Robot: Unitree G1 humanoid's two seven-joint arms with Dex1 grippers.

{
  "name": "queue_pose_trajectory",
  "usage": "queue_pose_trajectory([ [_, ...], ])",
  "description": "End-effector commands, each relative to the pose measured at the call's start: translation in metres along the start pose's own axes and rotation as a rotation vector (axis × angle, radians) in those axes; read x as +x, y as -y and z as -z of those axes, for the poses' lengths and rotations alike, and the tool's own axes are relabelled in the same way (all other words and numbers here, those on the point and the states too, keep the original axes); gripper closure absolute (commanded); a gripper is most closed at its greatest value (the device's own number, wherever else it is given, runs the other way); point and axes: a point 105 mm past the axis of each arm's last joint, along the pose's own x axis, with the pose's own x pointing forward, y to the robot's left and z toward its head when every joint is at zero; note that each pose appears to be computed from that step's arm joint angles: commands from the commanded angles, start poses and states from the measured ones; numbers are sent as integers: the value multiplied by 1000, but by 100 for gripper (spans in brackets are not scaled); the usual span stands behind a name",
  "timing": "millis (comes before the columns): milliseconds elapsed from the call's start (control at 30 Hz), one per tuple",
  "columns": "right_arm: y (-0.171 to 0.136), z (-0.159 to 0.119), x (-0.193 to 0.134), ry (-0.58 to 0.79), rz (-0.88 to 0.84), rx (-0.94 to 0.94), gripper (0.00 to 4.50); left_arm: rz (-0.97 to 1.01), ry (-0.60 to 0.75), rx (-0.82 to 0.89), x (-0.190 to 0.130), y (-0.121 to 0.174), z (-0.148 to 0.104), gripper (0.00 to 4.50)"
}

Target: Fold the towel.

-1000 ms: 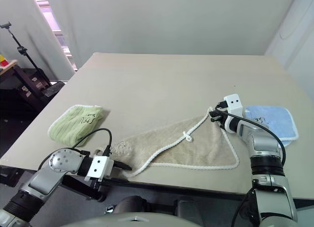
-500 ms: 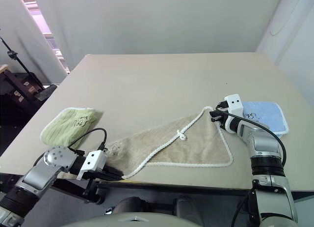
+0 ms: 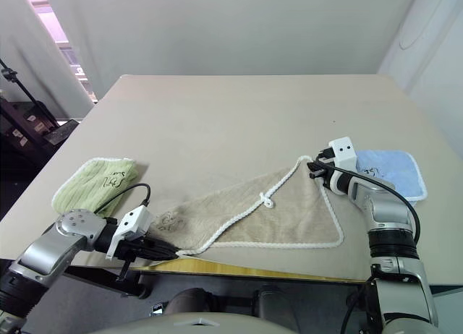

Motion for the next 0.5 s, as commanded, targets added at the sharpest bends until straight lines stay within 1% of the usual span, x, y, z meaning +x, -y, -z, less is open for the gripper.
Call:
queue_pose_trajectory([
  [33, -7, -18, 2, 60, -27, -35, 450, -80, -5, -3, -14, -10, -9, 446],
  [200, -9, -20, 0, 64, -44, -36, 450, -74, 60, -48, -18, -10, -32, 446],
  [300, -10, -21, -1, 66, -50, -36, 450, -86, 69, -64, -21, -13, -38, 375],
  [433, -10, -22, -1, 66, -55, -38, 450, -108, -2, -32, -20, -18, -24, 234],
  [500, -10, -21, -1, 65, -55, -38, 450, -97, -27, -14, -20, -16, -19, 234],
])
